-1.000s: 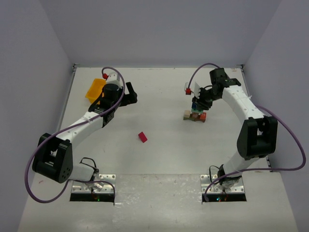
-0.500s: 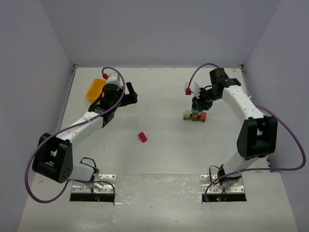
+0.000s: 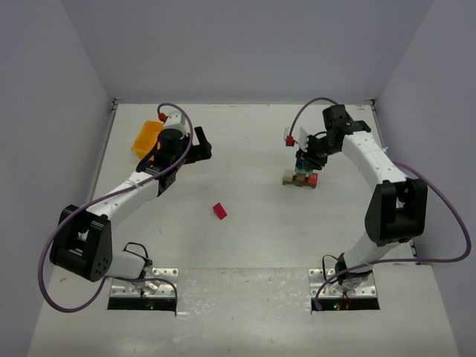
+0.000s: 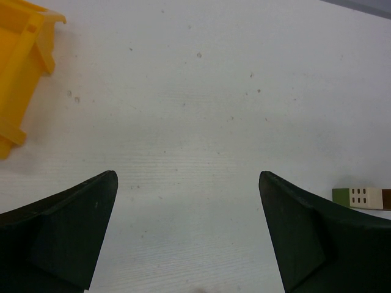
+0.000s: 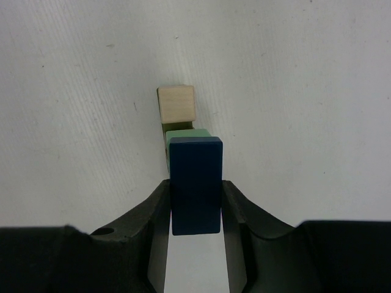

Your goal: Build the wood block tower

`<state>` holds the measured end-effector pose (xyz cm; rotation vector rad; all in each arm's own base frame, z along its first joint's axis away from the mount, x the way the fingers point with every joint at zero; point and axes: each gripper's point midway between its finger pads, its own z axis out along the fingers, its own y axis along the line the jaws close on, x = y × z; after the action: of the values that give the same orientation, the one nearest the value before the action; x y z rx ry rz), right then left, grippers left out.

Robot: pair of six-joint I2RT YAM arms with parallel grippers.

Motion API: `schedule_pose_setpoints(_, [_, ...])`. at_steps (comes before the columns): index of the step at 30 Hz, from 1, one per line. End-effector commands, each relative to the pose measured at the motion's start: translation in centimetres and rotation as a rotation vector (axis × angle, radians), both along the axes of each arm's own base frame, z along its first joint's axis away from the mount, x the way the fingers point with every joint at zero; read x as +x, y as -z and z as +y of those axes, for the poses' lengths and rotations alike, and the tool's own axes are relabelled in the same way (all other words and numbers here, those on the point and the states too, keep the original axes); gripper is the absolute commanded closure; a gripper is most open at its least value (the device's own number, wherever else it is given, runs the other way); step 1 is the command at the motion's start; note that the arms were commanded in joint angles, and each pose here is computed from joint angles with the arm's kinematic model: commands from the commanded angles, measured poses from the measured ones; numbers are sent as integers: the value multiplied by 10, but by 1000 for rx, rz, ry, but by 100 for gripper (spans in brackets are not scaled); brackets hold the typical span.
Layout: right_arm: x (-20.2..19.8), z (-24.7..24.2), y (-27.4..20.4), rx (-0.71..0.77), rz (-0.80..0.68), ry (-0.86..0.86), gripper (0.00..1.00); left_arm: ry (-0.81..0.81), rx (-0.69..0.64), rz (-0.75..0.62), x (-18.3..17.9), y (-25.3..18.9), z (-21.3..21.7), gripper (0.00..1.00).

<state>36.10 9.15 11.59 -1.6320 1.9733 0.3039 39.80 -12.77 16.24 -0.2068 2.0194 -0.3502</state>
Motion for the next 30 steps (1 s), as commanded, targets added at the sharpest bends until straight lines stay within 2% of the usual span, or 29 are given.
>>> schedule_pose_setpoints(1, [3,4,-6,-2,-32,-24,63,6,-23,-74,15,-26,-5,0])
schedule_pose_setpoints(10, [2,4,-7,-7,-33,-25,60,14,-22,-74,15,-26,-6,0])
schedule_pose_setpoints(18, [2,4,-7,-14,-35,-25,52,23,-23,-70,15,-25,-7,0])
schedule_pose_setpoints(22, [4,3,-10,-17,-48,-21,43,30,-25,-71,15,-25,-9,0])
schedule_pose_setpoints(24, [6,3,-12,-22,-59,-20,33,36,-25,-70,14,-25,-10,0])
schedule_pose_setpoints(28, [12,4,-23,-14,-92,-3,2,48,-29,-71,14,-26,-12,0])
schedule_pose_setpoints(30, [16,5,-29,-8,-109,10,1,51,-28,-71,14,-26,-12,0])
